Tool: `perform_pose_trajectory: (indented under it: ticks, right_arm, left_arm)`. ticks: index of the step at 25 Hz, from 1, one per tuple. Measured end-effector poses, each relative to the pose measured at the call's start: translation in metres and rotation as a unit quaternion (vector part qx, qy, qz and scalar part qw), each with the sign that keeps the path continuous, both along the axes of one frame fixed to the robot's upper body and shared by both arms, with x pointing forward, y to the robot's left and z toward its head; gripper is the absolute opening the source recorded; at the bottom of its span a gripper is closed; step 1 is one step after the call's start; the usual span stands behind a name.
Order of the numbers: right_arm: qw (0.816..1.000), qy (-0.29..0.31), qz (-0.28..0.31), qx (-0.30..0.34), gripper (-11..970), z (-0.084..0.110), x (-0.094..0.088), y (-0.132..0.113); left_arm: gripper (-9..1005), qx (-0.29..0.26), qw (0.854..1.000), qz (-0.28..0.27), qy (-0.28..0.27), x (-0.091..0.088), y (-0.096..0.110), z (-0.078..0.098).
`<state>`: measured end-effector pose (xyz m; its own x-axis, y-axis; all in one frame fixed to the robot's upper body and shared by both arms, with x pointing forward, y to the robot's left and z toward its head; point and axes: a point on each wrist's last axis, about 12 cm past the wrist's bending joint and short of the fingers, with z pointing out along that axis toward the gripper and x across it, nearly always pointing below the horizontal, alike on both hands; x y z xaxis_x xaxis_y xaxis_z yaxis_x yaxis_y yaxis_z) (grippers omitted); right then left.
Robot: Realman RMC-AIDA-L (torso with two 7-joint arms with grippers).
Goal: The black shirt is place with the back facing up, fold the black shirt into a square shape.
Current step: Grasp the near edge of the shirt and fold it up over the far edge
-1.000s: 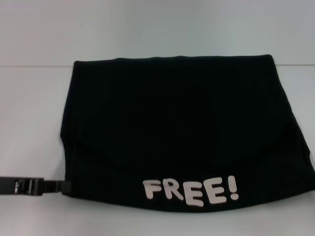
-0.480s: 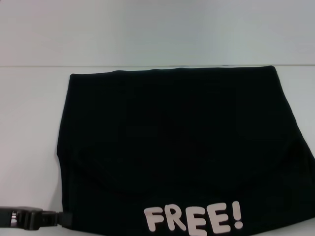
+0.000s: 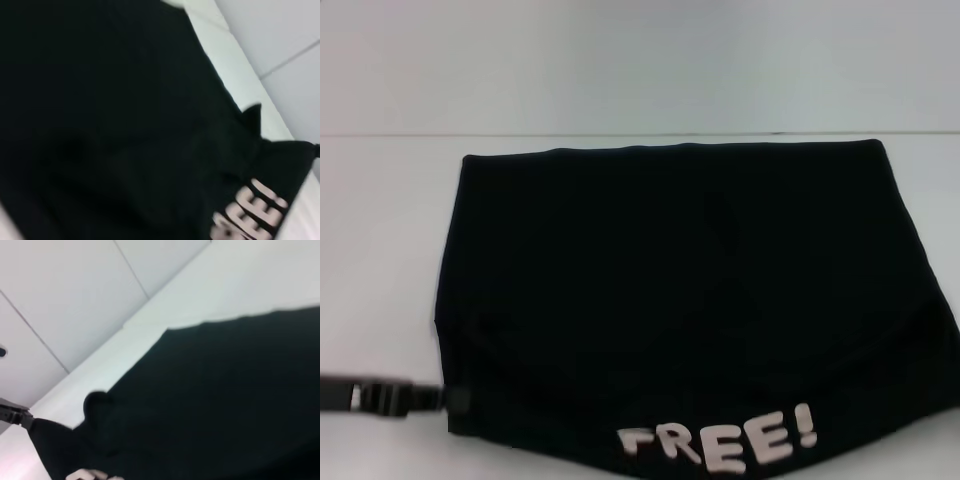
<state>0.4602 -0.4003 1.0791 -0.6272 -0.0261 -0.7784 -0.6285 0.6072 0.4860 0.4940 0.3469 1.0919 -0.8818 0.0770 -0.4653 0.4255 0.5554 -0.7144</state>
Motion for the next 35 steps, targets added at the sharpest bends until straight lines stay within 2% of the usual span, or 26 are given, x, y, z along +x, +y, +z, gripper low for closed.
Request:
perform_pose_trajectory:
  ticks: [9,12,13,19,25,35]
  right_arm:
    - [0.997,-0.063,-0.048,-0.014,4,0.025,0.058,0.004]
    - [0.994,-0.06,-0.083,-0.029,4,0.03,0.083,0.007]
    - [0.993,-0.054,-0.1,-0.037,4,0.031,0.096,0.009]
    - [0.985,-0.033,-0.153,-0.076,5,0.027,0.142,0.025]
    - [0.974,-0.035,-0.195,-0.112,5,0.028,0.178,0.047]
    - [0.956,-0.047,-0.245,-0.154,4,0.023,0.211,0.089]
  left_arm:
    - [1,0.032,0.995,0.057,-0.069,0.074,-0.005,0.025]
    - [1,0.058,0.991,0.082,-0.091,0.098,-0.011,0.03]
    - [1,0.064,0.989,0.091,-0.095,0.104,-0.012,0.031]
    - [1,0.125,0.972,0.152,-0.128,0.137,-0.02,0.027]
    - [1,0.184,0.957,0.163,-0.153,0.157,-0.037,0.022]
    - [1,0.247,0.927,0.19,-0.207,0.182,-0.055,0.026]
